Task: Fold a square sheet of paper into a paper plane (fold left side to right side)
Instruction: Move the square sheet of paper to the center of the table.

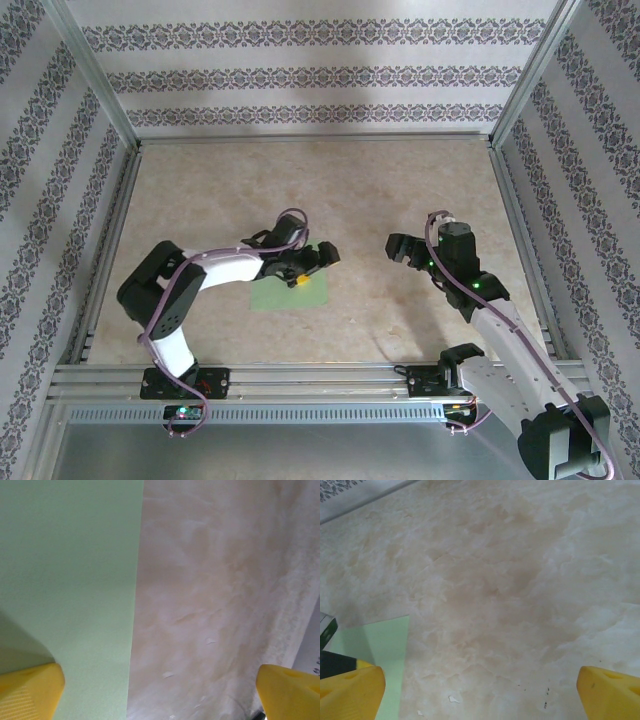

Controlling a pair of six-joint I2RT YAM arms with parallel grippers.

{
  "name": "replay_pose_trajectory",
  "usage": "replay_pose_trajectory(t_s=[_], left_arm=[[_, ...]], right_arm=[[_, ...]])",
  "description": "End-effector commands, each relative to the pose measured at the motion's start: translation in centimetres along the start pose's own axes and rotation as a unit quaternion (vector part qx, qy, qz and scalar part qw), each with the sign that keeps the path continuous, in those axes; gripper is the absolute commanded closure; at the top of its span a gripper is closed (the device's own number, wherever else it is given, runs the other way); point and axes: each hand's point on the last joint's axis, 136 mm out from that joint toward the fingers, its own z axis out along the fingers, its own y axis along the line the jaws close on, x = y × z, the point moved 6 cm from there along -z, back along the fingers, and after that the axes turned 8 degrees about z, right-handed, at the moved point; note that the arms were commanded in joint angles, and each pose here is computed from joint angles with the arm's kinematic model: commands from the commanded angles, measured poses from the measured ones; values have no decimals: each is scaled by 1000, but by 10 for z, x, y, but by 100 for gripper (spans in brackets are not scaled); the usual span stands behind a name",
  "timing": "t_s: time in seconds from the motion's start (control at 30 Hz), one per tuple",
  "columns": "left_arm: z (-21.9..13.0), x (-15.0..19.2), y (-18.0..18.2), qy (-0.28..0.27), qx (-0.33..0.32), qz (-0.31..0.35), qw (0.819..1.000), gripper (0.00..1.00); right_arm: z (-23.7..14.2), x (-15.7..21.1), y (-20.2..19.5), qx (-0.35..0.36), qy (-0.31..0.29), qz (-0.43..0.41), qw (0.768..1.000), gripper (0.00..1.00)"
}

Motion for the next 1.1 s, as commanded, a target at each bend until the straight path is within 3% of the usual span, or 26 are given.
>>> replay_pose_trajectory(t_s=[0.0,0.23,0.47,0.83,1.07], left_arm=[[29,16,8,22,-30,-26,999,0],[51,13,-10,19,-22,-20,999,0],[49,6,-28,11,-5,1,1000,0],[11,-24,-67,-19,33,55,998,0],[-40,-31,-47,-72,25,54,996,0]], right_arm=[[-8,-8,-1,16,-11,-8,1000,2],[-12,-8,-10,36,-11,0,999,2],[-11,-7,-18,53,-4,9,999,2],[-3,-7,-12,48,36,-16,998,2],[18,-14,6,45,73,-42,995,2]])
